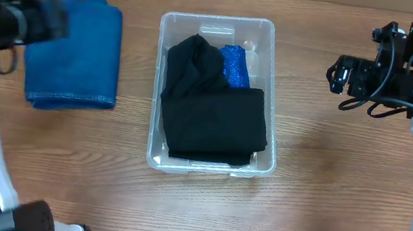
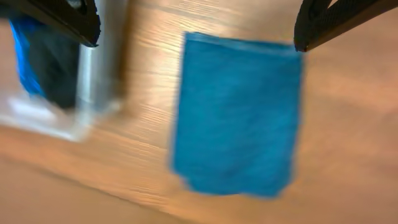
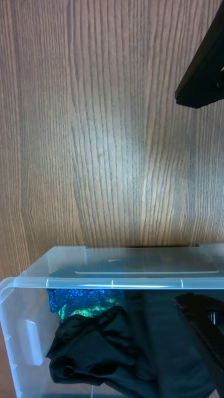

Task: Pack container
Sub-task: 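Grasp the edge of the folded blue towel with the left gripper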

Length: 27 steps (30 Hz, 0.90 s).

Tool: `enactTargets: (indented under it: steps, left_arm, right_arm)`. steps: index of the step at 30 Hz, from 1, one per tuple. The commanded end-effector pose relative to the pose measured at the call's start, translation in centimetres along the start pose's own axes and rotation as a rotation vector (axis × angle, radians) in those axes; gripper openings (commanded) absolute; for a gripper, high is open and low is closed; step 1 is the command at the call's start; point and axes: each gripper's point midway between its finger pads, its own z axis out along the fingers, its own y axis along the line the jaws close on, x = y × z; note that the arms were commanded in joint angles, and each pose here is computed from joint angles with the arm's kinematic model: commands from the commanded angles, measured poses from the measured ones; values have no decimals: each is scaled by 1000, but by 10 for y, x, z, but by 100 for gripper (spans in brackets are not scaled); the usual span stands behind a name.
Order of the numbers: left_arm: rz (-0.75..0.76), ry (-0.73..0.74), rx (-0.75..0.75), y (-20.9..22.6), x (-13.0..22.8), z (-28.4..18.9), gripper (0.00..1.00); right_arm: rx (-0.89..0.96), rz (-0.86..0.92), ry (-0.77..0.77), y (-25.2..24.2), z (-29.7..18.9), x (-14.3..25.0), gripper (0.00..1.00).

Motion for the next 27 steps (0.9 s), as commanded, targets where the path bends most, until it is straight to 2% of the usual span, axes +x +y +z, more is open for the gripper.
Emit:
enactTargets:
  steps: [1, 7, 10, 13, 17, 23, 24, 25, 27]
  left_arm:
    - [-178, 65, -14, 63, 0, 34, 100]
    - [-200, 121, 168, 133, 7, 131, 100]
    - [-175, 149, 223, 149, 22, 180, 100]
    - [-155, 160, 336, 141, 34, 223, 100]
    - [-154, 169, 361, 134, 46, 274, 100]
    - [-154, 209, 456, 87, 59, 310, 99]
    - [-152, 210, 490, 76, 57, 308, 91]
    - [-160, 213, 539, 66, 56, 301, 63]
    - [-189, 231, 612, 53, 53, 285, 25]
  right_arm:
    - [1, -1, 1, 1, 0, 1, 100]
    - [1, -1, 3, 1, 0, 1, 100]
    - [1, 2, 15, 1, 0, 4, 100]
    - [1, 5, 26, 1, 0, 7, 100]
    - [2, 8, 37, 1, -1, 10, 100]
    - [1, 15, 52, 1, -1, 14, 100]
    - [2, 16, 57, 1, -1, 15, 100]
    - [2, 17, 60, 1, -1, 15, 100]
    - [2, 17, 61, 1, -1, 16, 100]
